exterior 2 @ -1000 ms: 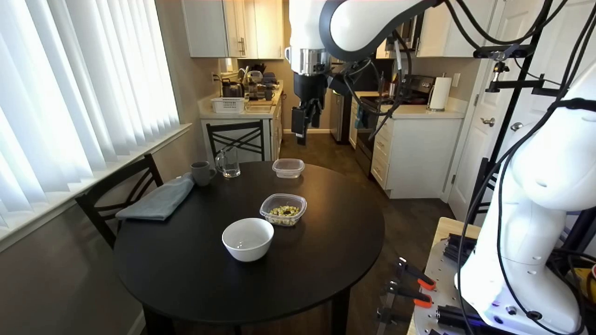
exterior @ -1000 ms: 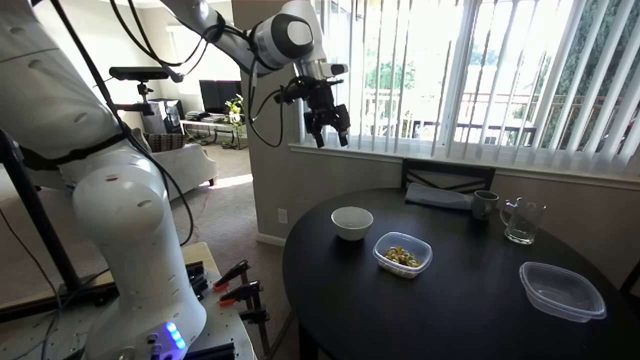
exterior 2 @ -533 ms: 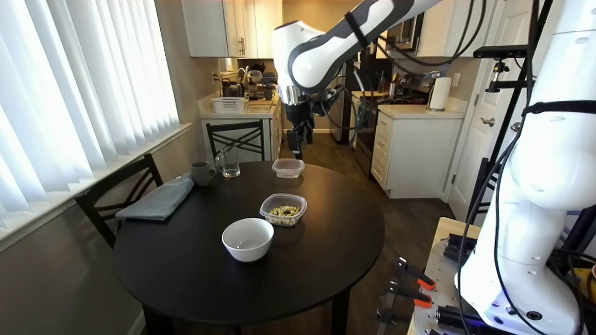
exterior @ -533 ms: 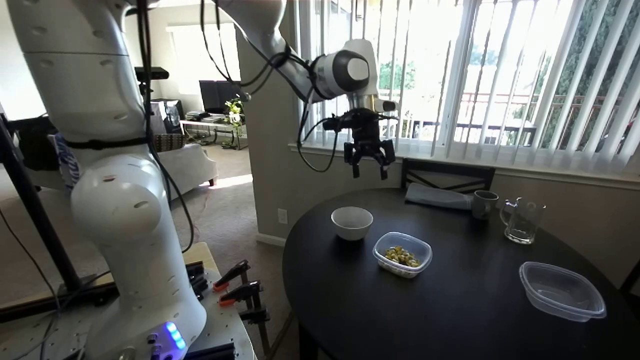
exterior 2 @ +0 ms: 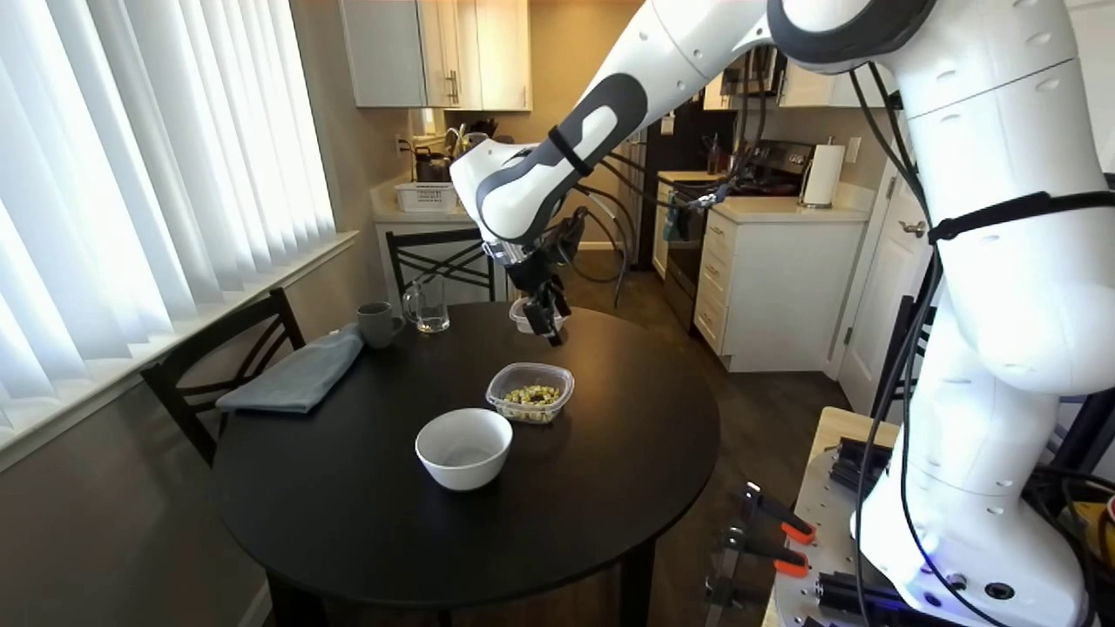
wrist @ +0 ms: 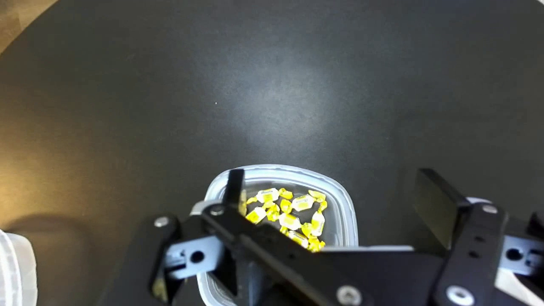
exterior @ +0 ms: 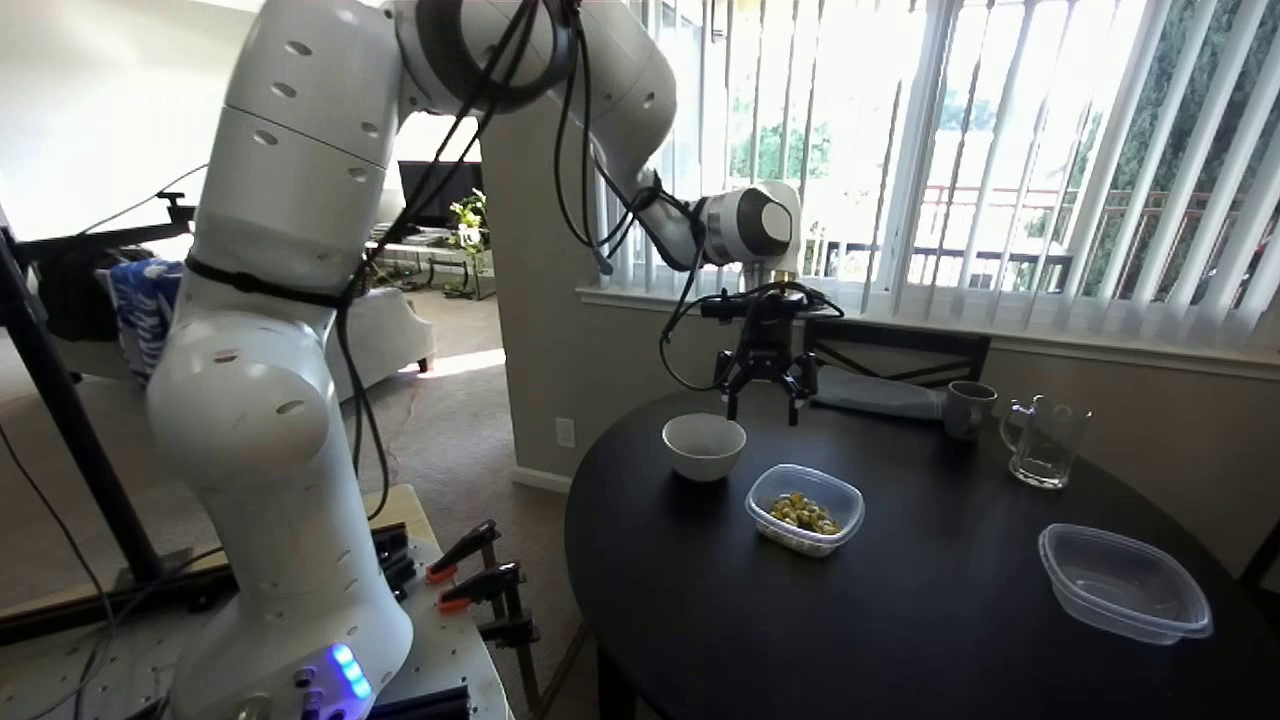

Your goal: Pour the contents in the transparent bowl into the white bowl

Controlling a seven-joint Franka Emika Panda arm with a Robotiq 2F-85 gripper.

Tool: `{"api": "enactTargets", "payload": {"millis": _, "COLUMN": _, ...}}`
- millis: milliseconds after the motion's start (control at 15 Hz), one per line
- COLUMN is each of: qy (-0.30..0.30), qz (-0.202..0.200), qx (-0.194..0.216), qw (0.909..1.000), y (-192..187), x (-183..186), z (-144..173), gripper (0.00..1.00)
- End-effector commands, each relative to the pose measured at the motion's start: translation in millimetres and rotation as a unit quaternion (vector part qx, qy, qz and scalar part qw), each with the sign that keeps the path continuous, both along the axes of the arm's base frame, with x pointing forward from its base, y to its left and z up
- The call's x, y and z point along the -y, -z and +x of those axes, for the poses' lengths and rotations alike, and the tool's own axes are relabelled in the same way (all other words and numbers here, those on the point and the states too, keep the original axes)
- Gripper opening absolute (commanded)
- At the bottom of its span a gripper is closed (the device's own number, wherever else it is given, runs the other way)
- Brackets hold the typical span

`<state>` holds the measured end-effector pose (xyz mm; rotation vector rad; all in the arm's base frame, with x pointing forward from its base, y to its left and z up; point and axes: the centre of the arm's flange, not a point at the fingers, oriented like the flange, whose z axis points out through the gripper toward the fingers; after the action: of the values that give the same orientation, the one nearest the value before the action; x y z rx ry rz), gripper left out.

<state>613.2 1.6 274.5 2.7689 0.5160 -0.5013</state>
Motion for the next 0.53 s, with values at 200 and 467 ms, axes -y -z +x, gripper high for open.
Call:
{"api": "enactTargets", "payload": {"millis": 200, "qy": 0.005, "qz": -0.007, "qx": -0.018, "qw": 0.9998, "y": 15, "x": 13, "z": 25, "gripper": 1.0}}
{"api": "enactTargets", "payload": {"millis": 467, "qy": 0.006, "qz": -0.008, "qx": -0.019, "qw": 0.9998, "y": 16, "x": 14, "z": 29, "gripper": 1.0}}
